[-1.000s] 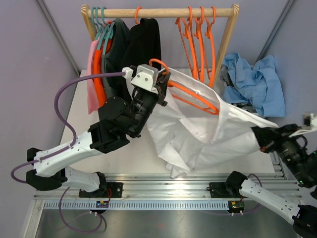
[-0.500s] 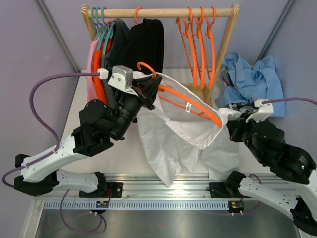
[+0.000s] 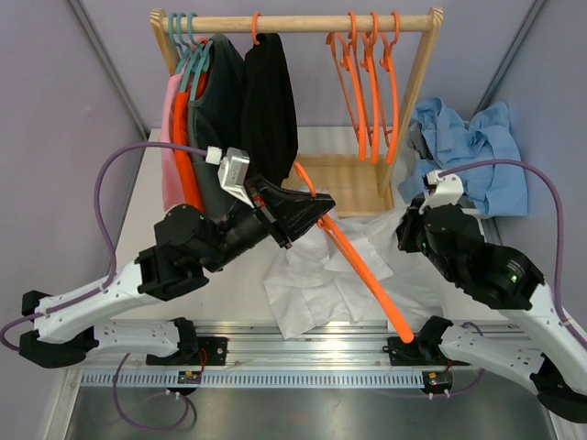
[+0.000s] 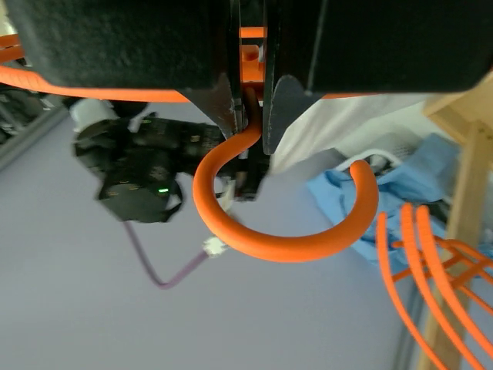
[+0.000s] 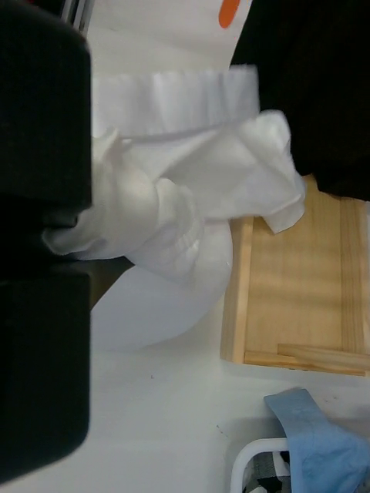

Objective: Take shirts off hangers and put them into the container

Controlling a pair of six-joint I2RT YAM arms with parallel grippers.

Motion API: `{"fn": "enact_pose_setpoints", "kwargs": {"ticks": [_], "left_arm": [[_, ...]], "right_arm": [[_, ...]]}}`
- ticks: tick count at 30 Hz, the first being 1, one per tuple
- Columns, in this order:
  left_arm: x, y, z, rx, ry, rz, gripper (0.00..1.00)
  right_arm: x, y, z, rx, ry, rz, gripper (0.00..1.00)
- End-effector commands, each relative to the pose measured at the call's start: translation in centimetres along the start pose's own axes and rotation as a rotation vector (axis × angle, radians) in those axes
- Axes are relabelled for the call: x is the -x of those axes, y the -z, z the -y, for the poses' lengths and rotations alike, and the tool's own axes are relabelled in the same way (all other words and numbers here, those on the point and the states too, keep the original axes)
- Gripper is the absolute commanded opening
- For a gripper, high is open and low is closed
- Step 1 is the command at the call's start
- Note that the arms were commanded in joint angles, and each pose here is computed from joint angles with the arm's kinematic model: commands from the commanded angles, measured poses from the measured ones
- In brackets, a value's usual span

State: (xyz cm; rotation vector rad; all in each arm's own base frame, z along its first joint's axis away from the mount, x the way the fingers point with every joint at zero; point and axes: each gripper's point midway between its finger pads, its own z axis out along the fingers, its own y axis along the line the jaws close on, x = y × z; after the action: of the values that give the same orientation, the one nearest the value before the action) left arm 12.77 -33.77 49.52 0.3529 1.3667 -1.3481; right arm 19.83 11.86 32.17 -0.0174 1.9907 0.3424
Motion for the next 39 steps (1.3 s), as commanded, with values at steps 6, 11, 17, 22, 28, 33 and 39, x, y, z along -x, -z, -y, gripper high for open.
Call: {"fn": "enact_pose_setpoints", "kwargs": {"ticks": [6,11,17,22,28,33,39], "left_arm": [[1.8,1.1,0.8,-0.026,0.072,0.040,0.00],[-2.7,-0.2,-3.6,0.127,-0.010,-0.157,0.00],[-6.6,-0.8,-7.0,0.221,-0.090,-0.351,0.00],[-6.6,-1.5,-8.2,0.243,-0.102,-0.381,0.00],[-4.7,-2.6,-7.8,0.228,-0.116,-0.350,0.00],[-5.3,-3.7,-9.0,0.253,-0.118,-0.378,0.00],[-5.7,-4.5,-10.6,0.284,-0.117,-0.396,0.00]], "right_arm": [[3.9,3.2,-1.8,0.126,0.033,0.039,0.76],[8.9,10.4,-3.2,0.364,0.046,0.164,0.99],[8.9,11.5,-3.9,0.416,0.088,0.123,0.99],[7.9,11.3,-5.5,0.491,0.103,0.075,0.96],[5.5,10.1,-7.3,0.558,0.117,-0.023,0.92],[2.8,9.2,-9.3,0.638,0.111,-0.137,0.86],[1.7,9.2,-9.9,0.675,0.105,-0.185,0.75]]}}
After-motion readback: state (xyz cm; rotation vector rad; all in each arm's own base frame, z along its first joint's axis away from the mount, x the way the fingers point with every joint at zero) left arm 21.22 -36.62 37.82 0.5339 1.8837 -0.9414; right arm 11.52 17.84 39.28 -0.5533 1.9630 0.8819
